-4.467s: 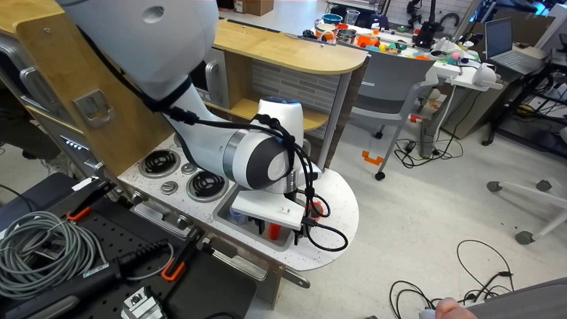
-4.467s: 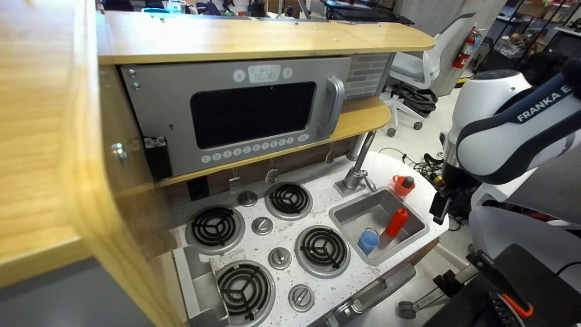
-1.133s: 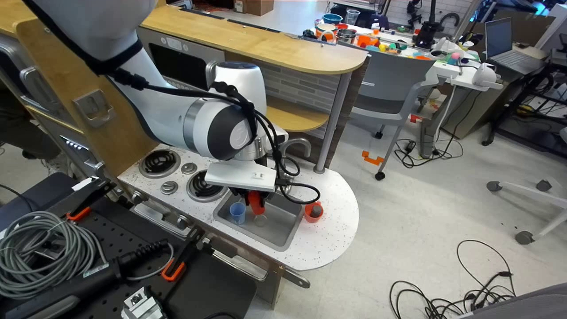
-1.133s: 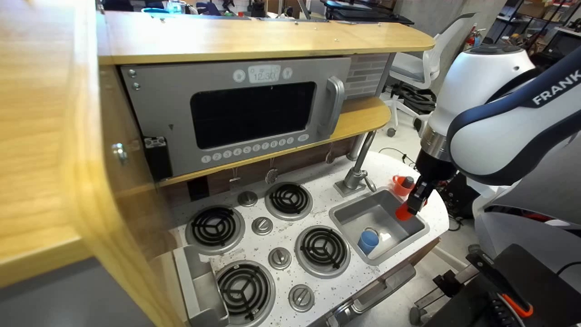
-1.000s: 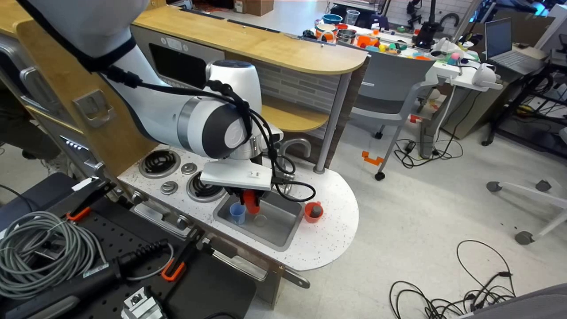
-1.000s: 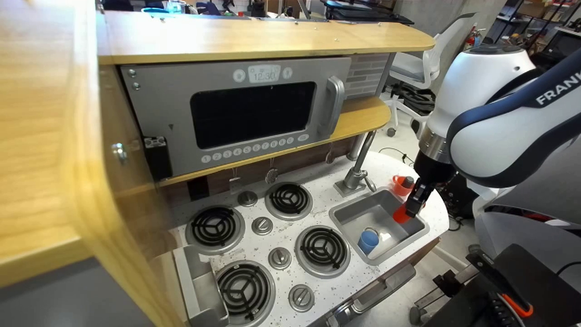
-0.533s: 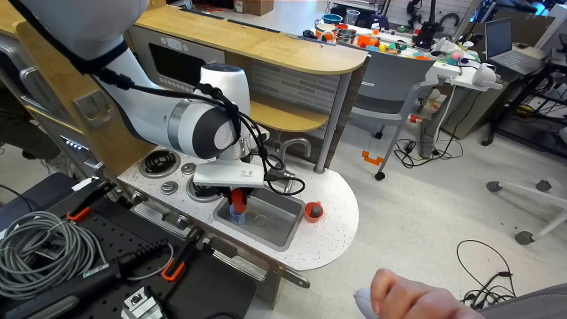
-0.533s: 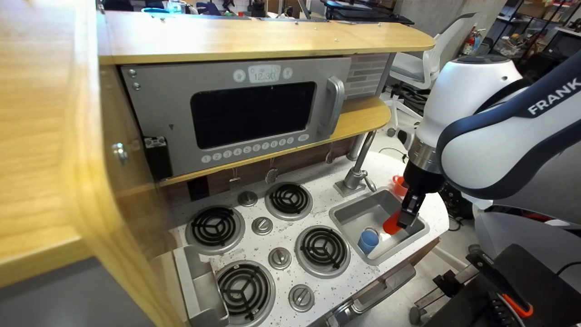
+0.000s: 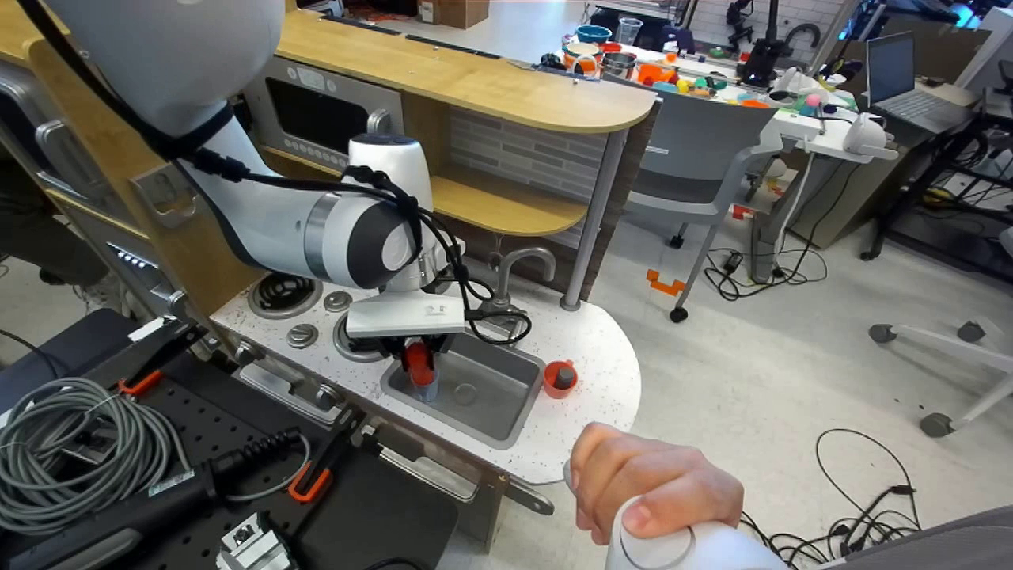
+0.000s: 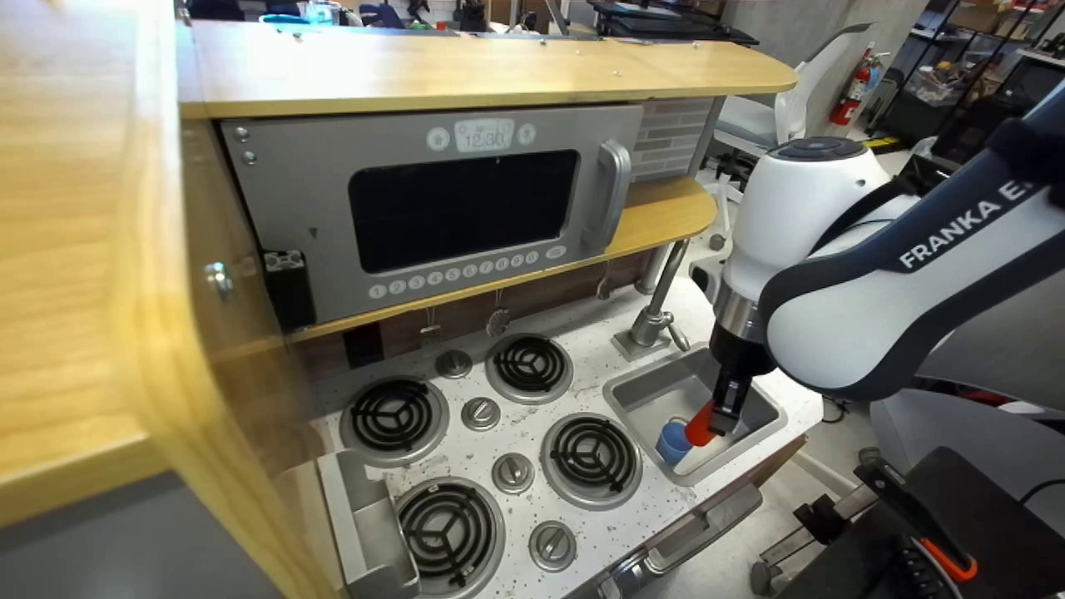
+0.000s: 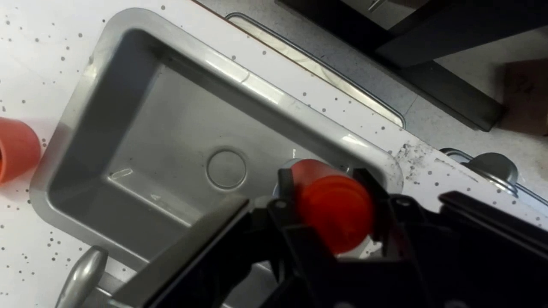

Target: Put the sauce bottle in the blue cup

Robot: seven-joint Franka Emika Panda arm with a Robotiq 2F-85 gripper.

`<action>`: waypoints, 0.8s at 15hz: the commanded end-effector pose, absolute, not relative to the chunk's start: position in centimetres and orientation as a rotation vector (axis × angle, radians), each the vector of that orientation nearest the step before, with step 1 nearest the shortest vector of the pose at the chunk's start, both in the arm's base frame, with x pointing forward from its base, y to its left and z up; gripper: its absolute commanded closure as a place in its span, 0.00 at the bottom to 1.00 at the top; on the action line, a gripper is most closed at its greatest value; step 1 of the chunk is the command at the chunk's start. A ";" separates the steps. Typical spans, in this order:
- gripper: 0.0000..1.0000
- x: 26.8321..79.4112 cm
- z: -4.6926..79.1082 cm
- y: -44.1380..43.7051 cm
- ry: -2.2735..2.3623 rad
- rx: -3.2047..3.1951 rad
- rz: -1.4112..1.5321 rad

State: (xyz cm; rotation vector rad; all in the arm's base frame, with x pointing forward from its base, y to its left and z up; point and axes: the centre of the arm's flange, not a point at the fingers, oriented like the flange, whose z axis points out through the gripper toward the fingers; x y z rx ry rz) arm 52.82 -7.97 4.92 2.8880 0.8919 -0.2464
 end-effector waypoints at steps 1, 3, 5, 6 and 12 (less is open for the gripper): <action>0.87 54.2 3.4 -6.4 0.941 2.820 -0.233; 0.87 54.5 3.0 -5.5 0.965 2.798 -0.231; 0.87 54.9 2.9 -5.0 0.976 2.780 -0.229; 0.87 55.1 2.9 -4.8 0.975 2.773 -0.226; 0.87 55.5 1.5 -5.9 0.939 2.762 -0.261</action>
